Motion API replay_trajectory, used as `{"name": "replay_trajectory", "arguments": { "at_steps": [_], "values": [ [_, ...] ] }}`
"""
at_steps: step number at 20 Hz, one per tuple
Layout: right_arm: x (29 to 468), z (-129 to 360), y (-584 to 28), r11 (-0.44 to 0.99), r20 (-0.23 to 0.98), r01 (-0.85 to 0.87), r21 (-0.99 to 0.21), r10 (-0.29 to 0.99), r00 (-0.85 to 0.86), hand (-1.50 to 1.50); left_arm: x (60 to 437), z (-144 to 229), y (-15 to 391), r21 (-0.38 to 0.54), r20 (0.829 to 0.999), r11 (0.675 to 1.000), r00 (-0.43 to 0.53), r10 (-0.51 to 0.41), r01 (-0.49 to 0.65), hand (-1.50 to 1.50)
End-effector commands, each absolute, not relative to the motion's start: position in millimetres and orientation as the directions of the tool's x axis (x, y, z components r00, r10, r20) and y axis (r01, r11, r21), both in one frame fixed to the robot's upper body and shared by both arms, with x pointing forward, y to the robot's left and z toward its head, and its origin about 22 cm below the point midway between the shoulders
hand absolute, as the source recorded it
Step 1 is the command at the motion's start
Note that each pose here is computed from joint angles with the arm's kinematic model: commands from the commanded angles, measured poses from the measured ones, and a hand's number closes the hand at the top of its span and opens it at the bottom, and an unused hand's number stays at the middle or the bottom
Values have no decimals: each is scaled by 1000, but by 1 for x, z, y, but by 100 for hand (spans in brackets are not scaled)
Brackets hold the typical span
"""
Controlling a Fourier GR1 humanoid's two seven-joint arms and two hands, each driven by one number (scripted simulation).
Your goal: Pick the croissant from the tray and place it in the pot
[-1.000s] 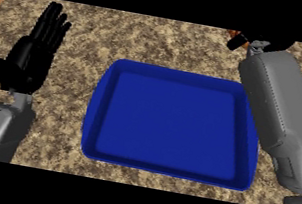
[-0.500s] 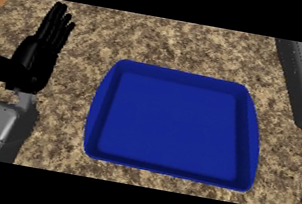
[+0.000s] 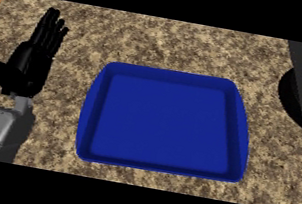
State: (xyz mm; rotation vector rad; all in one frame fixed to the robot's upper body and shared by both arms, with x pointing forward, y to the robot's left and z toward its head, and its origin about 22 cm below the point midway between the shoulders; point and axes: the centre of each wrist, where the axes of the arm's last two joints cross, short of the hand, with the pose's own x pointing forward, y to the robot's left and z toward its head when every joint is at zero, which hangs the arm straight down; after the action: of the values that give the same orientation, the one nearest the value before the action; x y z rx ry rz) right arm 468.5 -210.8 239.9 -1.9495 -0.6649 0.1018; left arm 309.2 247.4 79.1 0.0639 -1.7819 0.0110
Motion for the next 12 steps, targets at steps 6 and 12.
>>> {"name": "replay_trajectory", "arguments": {
  "at_steps": [6,12],
  "values": [
    [457,215,-269,-318,360,460,-829,325,874,150,304,72,281,27,981,994,-189,-46,-105,0],
    [438,199,-319,-277,367,466,-840,341,865,150,303,70,263,28,982,993,-184,-48,-111,0]
  ]
}}
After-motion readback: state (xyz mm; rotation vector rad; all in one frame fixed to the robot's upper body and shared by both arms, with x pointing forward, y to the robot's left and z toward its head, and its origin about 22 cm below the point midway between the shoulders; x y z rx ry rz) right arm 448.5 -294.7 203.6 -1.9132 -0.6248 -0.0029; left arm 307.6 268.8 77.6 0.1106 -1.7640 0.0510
